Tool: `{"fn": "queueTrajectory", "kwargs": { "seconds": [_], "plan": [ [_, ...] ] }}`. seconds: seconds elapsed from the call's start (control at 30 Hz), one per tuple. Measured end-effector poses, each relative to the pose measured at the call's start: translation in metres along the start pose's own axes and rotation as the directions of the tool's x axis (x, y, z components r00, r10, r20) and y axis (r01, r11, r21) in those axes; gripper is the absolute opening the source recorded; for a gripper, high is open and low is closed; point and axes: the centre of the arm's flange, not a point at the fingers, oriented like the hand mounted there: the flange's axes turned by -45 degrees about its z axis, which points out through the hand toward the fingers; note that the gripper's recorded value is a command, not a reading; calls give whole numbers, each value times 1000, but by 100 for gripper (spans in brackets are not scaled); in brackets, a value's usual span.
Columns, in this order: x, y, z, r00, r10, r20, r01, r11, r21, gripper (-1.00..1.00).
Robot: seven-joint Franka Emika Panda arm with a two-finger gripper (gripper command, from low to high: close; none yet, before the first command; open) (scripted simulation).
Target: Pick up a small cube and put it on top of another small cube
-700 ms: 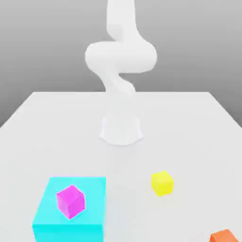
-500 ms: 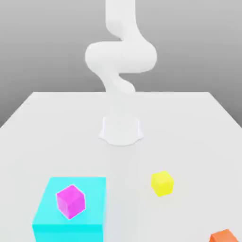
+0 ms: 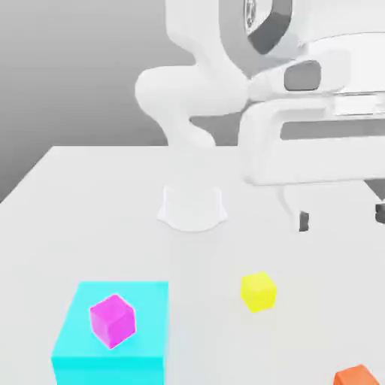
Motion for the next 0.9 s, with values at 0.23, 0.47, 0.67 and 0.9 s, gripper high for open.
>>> {"fn": "queueTrajectory", "kwargs": {
  "seconds": [0.23,0.47,0.67,0.9],
  "plan": [
    [-23,-48,121,985,-60,159,57,998,25,0],
    [-60,-78,233,965,-98,245,90,995,43,0],
    [-63,-78,243,965,-98,245,90,995,44,-100],
    [-48,-57,183,967,-52,248,47,998,29,-100]
  ]
}}
